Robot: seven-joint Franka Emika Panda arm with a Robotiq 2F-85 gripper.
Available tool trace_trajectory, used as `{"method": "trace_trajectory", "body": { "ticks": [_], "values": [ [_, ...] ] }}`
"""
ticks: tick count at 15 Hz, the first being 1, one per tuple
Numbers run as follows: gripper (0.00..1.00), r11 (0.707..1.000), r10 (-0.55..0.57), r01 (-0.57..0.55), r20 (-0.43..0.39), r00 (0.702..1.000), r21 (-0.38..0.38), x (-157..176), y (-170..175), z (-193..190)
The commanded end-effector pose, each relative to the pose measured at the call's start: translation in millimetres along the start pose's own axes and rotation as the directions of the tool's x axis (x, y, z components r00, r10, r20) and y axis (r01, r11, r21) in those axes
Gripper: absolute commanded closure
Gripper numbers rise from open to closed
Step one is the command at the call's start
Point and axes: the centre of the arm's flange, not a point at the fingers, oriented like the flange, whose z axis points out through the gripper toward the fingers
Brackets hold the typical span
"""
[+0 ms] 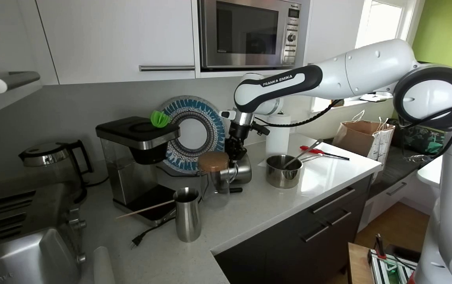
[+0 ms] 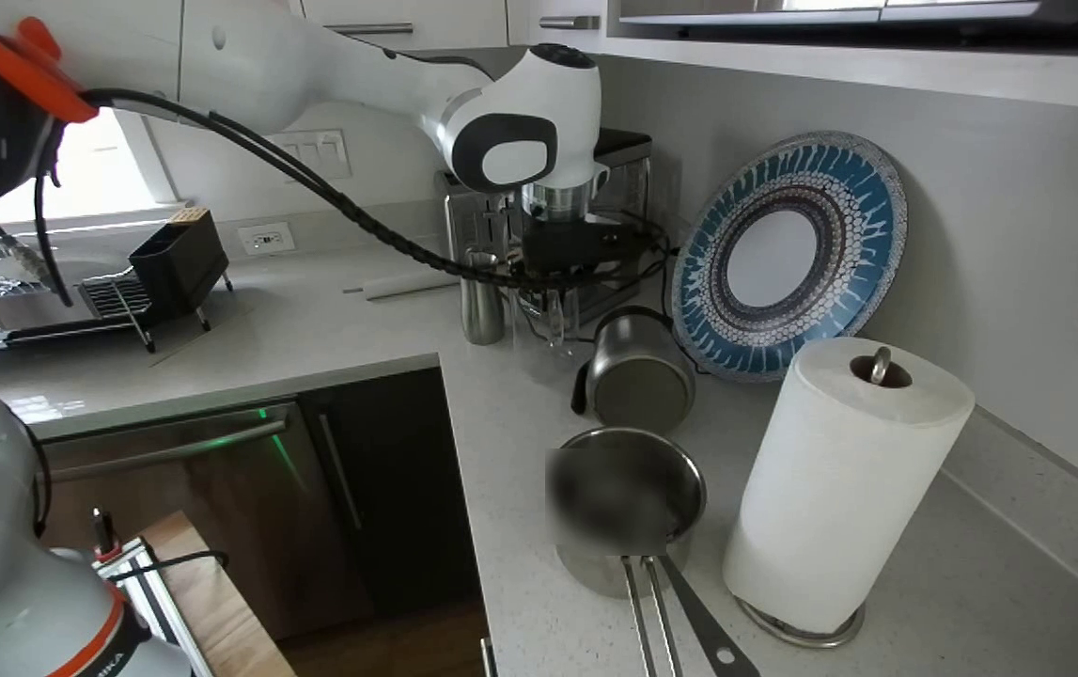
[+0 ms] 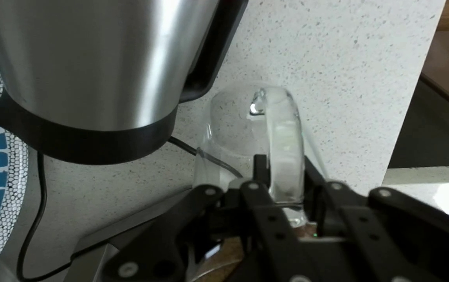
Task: Pick up the clear jug and place it next to the dish rack on the kitchen counter
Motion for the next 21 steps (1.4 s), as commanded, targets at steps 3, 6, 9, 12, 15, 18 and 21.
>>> {"method": "trace_trajectory", "body": {
  "ticks": [3, 6, 9, 12, 15, 18, 21],
  "values": [
    [0.94, 1.0, 0.002, -0.003, -0.065, 0.998, -0.016, 3.2, -7.5, -23.1],
    [0.94, 1.0, -0.024, 0.024, -0.089, 0.996, -0.008, 5.8, -16.4, -37.5],
    [0.94, 0.999, -0.048, 0.05, -0.1, 0.994, 0.02, 6.0, -25.8, -47.1],
    [0.94, 0.997, -0.066, 0.07, -0.11, 0.992, 0.037, 6.4, -34.4, -53.3],
    [0.94, 0.995, -0.081, 0.087, -0.103, 0.991, 0.053, 5.6, -38.8, -55.3],
    [0.94, 0.99, -0.112, 0.119, -0.096, 0.989, 0.073, 8.2, -43.9, -54.3],
    [0.94, 0.984, -0.145, 0.154, -0.095, 0.985, 0.09, 12.9, -49.4, -52.0]
  ]
}}
